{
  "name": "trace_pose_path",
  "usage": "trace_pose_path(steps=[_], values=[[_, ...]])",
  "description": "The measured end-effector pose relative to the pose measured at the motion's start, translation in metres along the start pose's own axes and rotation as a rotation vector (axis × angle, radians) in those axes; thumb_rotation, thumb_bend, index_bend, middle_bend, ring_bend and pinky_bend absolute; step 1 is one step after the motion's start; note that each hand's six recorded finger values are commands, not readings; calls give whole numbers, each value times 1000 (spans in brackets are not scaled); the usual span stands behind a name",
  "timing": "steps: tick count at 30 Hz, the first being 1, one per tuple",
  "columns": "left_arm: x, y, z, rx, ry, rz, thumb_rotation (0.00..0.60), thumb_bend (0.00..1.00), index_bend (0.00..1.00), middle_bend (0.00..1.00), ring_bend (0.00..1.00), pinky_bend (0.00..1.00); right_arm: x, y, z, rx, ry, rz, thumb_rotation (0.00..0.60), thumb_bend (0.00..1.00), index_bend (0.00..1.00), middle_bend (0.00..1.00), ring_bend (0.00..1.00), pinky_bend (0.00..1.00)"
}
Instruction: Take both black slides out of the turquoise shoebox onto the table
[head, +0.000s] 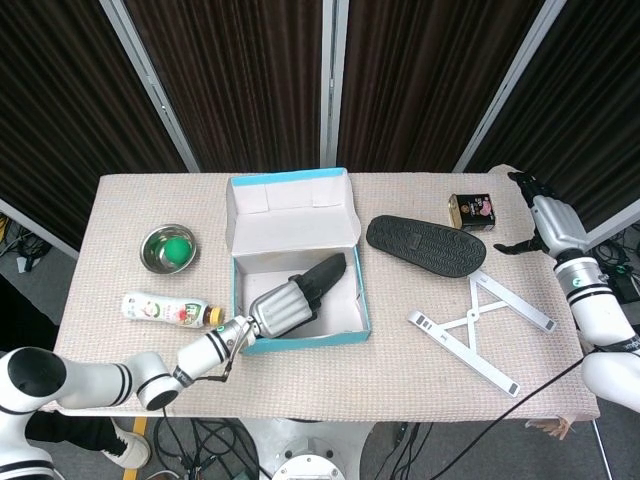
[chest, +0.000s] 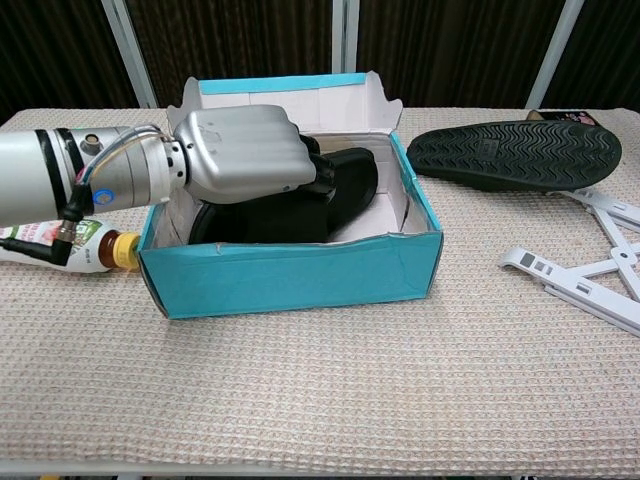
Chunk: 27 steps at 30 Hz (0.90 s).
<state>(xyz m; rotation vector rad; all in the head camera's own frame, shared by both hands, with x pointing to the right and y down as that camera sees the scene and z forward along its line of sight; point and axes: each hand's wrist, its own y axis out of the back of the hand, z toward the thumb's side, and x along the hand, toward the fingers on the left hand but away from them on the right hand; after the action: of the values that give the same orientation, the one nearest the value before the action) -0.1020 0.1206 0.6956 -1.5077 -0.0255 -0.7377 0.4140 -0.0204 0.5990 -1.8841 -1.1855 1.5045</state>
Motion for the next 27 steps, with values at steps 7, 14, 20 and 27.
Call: trace_pose_path(steps=[7,14,20,27], values=[[-9,15,-12,-41,13,128,600,297,559,536,393,415,2,2,-1,-3,0,-7,600,0,0,0,0,0],[-21,37,-35,-150,97,279,600,293,557,531,393,415,3,4,1,-7,5,-9,600,0,0,0,0,0],[-35,53,-67,-254,222,391,600,292,555,529,393,415,4,5,1,-11,7,-12,600,0,0,0,0,0],[-69,51,-100,-370,374,385,600,299,554,521,393,415,5,6,0,-12,9,-12,600,0,0,0,0,0]])
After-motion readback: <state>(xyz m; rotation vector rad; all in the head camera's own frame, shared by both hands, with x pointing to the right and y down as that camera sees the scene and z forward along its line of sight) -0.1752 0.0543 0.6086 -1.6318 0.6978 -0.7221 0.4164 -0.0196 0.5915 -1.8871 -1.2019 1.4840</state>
